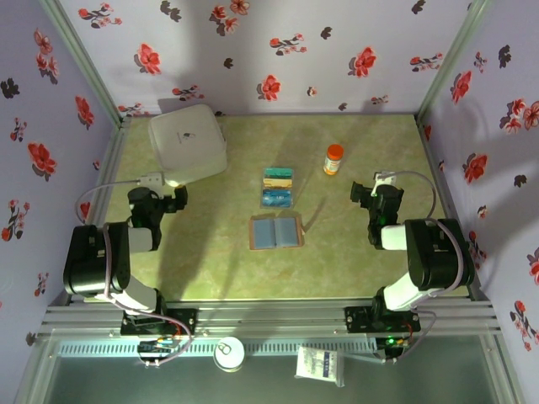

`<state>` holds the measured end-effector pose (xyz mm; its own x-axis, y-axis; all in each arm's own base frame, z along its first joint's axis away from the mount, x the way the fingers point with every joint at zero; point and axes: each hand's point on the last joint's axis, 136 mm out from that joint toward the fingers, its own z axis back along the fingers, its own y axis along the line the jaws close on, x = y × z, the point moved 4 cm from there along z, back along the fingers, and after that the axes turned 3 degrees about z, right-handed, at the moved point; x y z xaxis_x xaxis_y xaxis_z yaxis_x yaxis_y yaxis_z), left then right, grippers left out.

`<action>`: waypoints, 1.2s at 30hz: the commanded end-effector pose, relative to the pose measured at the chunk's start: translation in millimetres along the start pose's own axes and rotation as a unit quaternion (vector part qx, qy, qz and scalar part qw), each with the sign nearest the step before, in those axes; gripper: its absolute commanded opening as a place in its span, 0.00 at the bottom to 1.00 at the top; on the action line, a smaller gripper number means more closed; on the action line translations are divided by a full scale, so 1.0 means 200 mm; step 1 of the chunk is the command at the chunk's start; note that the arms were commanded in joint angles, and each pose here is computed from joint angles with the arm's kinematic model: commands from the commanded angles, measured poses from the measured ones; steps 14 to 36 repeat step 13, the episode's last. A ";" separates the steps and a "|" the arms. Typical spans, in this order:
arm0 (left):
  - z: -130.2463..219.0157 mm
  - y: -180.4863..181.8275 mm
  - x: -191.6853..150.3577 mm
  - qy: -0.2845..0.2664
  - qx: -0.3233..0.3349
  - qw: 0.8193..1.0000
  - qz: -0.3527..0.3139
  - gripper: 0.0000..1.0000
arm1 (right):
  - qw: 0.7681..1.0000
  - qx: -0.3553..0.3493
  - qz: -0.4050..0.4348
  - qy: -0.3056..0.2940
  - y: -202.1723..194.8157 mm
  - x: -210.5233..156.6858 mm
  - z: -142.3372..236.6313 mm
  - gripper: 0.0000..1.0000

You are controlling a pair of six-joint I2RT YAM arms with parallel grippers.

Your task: Take the credit cards out of the card holder

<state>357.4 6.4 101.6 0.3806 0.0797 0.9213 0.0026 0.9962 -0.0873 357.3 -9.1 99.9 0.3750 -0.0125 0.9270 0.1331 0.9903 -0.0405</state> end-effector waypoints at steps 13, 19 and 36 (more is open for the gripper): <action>0.00 0.04 0.04 -0.021 0.037 0.999 -0.010 1.00 | 1.000 -0.009 -0.014 -0.013 -0.02 0.01 0.01 0.99; 0.00 0.04 0.04 -0.021 0.037 0.999 -0.010 1.00 | 1.000 -0.009 -0.014 -0.013 -0.02 0.01 0.01 0.99; 0.00 0.04 0.04 -0.021 0.037 0.999 -0.010 1.00 | 1.000 -0.009 -0.014 -0.013 -0.02 0.01 0.01 0.99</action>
